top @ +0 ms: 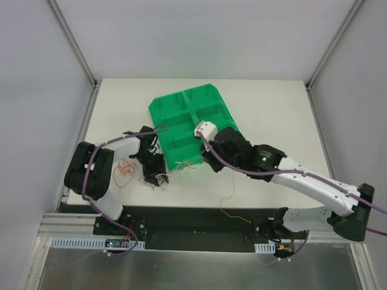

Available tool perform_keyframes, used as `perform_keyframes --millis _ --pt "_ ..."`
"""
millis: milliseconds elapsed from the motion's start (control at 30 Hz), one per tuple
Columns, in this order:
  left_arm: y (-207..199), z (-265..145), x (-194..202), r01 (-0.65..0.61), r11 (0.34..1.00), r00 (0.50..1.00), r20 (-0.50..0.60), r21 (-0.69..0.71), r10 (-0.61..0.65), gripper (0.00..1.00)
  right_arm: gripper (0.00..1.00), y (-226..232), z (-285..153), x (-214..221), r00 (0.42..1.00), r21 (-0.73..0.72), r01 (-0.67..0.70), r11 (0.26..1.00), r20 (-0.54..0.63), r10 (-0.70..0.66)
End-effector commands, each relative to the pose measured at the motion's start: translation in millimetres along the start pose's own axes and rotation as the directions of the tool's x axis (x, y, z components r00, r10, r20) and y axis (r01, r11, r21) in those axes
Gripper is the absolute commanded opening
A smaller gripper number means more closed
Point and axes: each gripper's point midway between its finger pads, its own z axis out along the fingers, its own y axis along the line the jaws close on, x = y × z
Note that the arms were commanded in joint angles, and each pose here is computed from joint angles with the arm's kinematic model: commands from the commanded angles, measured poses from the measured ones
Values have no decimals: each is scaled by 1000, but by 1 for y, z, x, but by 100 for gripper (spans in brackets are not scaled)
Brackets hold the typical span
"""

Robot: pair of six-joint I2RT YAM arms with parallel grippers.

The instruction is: Untangle the cables

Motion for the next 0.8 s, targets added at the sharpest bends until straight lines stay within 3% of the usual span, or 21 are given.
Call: perform_keyframes --millis 0,133,333,667,767 --pt "49 11 8 85 987 996 -8 -134 -87 47 0 -50 -79 -56 978 253 -63 965 207 10" --pt "59 6 6 115 984 993 32 -138 -111 47 0 -88 -150 -94 931 400 -171 900 365 15" --pt "61 -4 -1 136 983 990 53 -126 -130 47 0 -103 -234 -149 836 419 -224 880 547 -47" --pt "58 -21 -9 108 988 987 128 -113 -93 45 0 -98 -305 -194 711 352 -275 895 701 -57" --pt "44 -32 -11 82 995 984 161 -49 -73 46 0 -96 -313 -201 686 341 -269 901 725 -69"
